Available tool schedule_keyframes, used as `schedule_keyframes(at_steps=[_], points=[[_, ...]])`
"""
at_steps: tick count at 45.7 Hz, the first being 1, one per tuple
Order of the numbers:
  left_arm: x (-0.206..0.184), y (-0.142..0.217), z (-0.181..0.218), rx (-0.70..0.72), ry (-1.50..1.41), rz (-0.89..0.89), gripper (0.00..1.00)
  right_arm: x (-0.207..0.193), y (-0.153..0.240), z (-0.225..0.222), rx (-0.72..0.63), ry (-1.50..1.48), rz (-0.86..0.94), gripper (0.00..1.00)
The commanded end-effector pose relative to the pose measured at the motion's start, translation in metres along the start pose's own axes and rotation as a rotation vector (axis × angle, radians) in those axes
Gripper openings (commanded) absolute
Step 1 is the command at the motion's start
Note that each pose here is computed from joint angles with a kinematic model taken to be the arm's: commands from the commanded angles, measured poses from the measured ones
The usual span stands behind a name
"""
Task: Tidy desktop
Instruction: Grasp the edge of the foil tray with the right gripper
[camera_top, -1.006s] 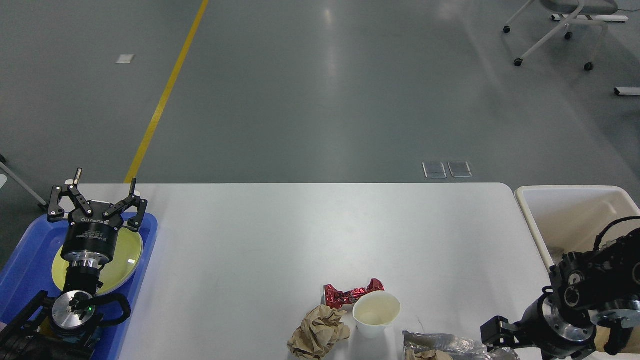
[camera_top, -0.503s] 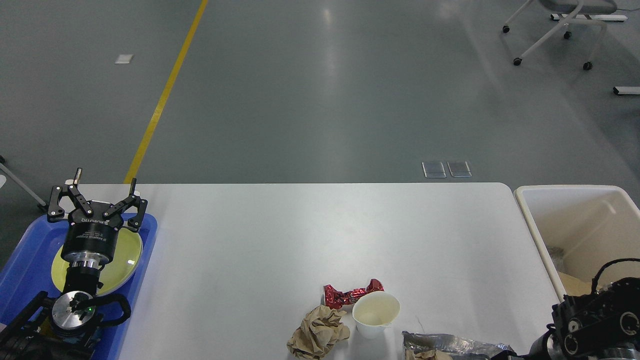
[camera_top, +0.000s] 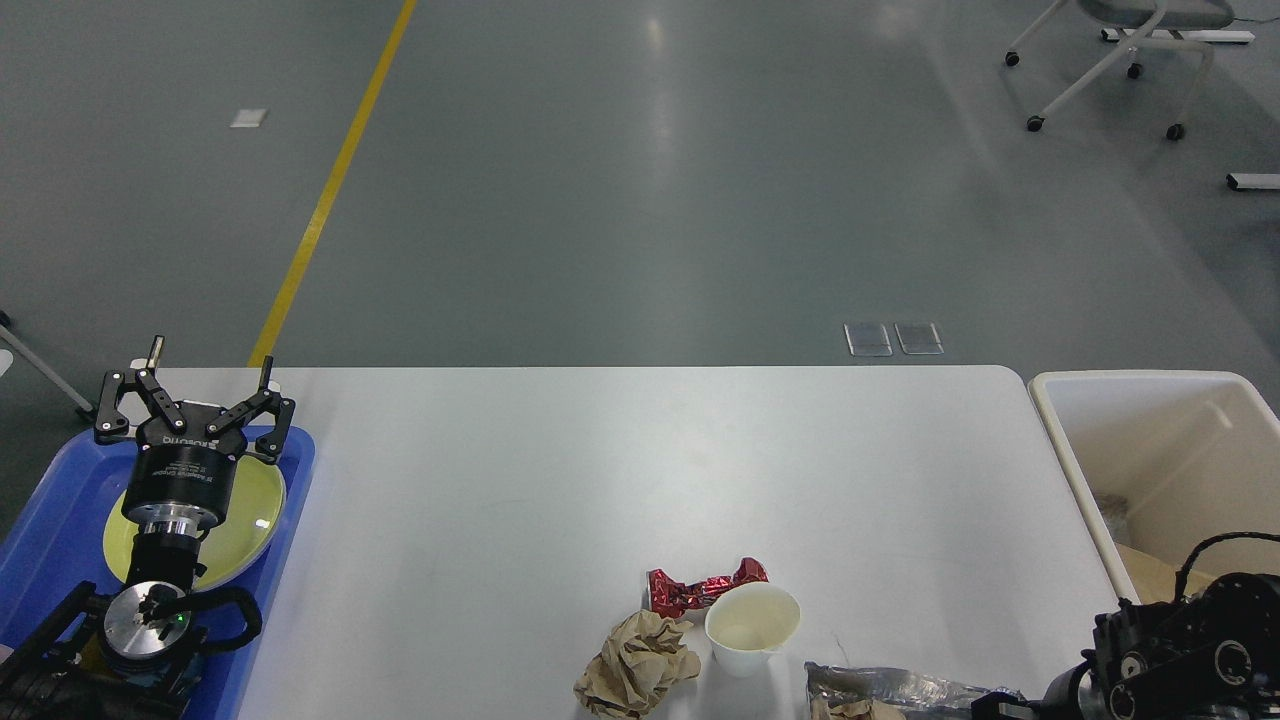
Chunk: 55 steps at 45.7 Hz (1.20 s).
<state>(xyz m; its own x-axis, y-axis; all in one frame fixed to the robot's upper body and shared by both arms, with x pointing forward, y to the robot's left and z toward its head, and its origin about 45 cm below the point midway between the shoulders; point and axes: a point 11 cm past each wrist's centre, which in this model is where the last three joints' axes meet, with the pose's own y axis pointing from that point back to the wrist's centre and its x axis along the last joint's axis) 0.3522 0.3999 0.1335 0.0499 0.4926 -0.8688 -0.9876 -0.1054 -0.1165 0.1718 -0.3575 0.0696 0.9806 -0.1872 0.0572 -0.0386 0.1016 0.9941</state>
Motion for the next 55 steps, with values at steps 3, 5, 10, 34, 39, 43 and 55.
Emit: schedule_keyframes(at_steps=[3, 5, 10, 34, 39, 43, 55], points=[[0.000, 0.000, 0.000, 0.000, 0.000, 0.000, 0.96, -0.008, -0.005, -0.001, 0.000, 0.003, -0.019, 0.61], [0.000, 0.000, 0.000, 0.000, 0.000, 0.000, 0.96, -0.009, -0.004, 0.000, -0.002, 0.002, -0.020, 0.49], [0.000, 0.000, 0.000, 0.000, 0.000, 0.000, 0.96, -0.010, -0.005, 0.002, -0.005, -0.002, -0.023, 0.24], [0.000, 0.000, 0.000, 0.000, 0.000, 0.000, 0.96, -0.006, -0.003, 0.001, -0.010, -0.042, 0.001, 0.00], [0.000, 0.000, 0.000, -0.001, 0.001, 0.000, 0.96, -0.005, -0.002, 0.001, -0.011, -0.045, 0.002, 0.00], [0.000, 0.000, 0.000, 0.000, 0.000, 0.000, 0.96, -0.003, -0.001, 0.002, -0.011, -0.074, -0.005, 0.00], [0.000, 0.000, 0.000, 0.000, 0.000, 0.000, 0.96, 0.023, 0.033, 0.005, 0.030, -0.182, -0.093, 0.00]])
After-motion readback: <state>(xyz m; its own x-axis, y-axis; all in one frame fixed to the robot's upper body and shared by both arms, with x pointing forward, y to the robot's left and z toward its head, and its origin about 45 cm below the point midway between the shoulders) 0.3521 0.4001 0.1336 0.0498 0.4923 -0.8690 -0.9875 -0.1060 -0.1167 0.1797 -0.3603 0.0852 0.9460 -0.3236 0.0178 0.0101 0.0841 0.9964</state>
